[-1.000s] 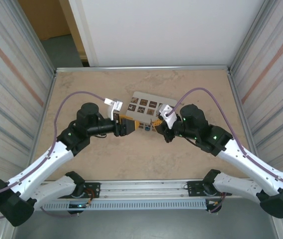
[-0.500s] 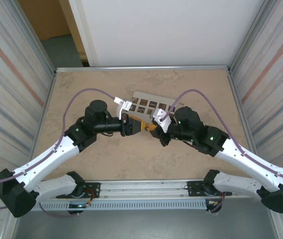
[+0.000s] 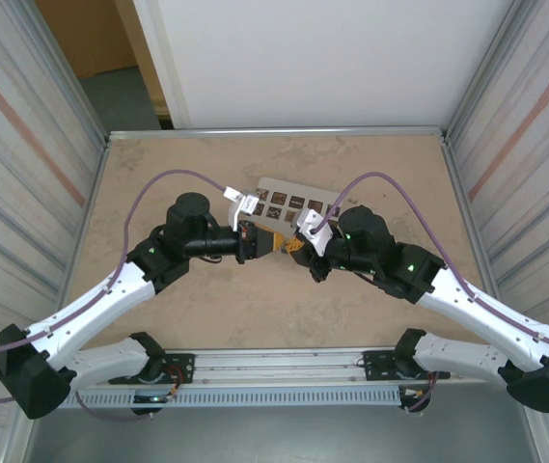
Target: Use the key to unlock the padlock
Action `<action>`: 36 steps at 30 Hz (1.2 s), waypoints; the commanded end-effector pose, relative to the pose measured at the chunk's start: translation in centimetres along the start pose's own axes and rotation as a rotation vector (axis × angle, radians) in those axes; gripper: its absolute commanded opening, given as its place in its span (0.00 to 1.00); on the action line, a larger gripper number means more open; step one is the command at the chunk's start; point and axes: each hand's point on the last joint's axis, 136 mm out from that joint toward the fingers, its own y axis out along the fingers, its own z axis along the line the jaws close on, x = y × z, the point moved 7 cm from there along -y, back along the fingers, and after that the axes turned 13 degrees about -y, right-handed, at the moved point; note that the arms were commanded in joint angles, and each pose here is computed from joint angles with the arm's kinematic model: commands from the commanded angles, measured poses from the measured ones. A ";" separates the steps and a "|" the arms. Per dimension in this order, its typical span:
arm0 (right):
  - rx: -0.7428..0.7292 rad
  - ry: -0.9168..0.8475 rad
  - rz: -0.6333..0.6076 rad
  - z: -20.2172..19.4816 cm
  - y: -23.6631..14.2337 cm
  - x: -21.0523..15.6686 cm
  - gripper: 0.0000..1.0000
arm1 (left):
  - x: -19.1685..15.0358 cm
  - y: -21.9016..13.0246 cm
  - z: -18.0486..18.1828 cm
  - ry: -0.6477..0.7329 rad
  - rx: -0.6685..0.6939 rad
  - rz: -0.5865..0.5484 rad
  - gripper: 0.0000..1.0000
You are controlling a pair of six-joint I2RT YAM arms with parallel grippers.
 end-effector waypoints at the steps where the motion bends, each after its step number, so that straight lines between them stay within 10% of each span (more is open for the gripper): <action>1: -0.016 -0.020 -0.053 -0.3 -0.6 1.7 0.00 | 0.9 -0.2 -1.7 0.053 -0.050 -0.018 0.11; 20: -0.008 0.003 -0.058 -0.3 0.1 1.7 0.00 | 0.9 -0.1 -1.5 0.055 -0.044 -0.029 0.00; 29: 0.038 0.237 -0.291 -2.7 -2.6 2.1 0.35 | 1.3 -1.6 -2.1 0.097 -0.026 -0.128 0.00; 36: 0.157 0.404 -0.459 -4.0 -3.5 3.0 0.44 | 1.5 -2.8 -3.1 0.132 -0.044 -0.193 0.00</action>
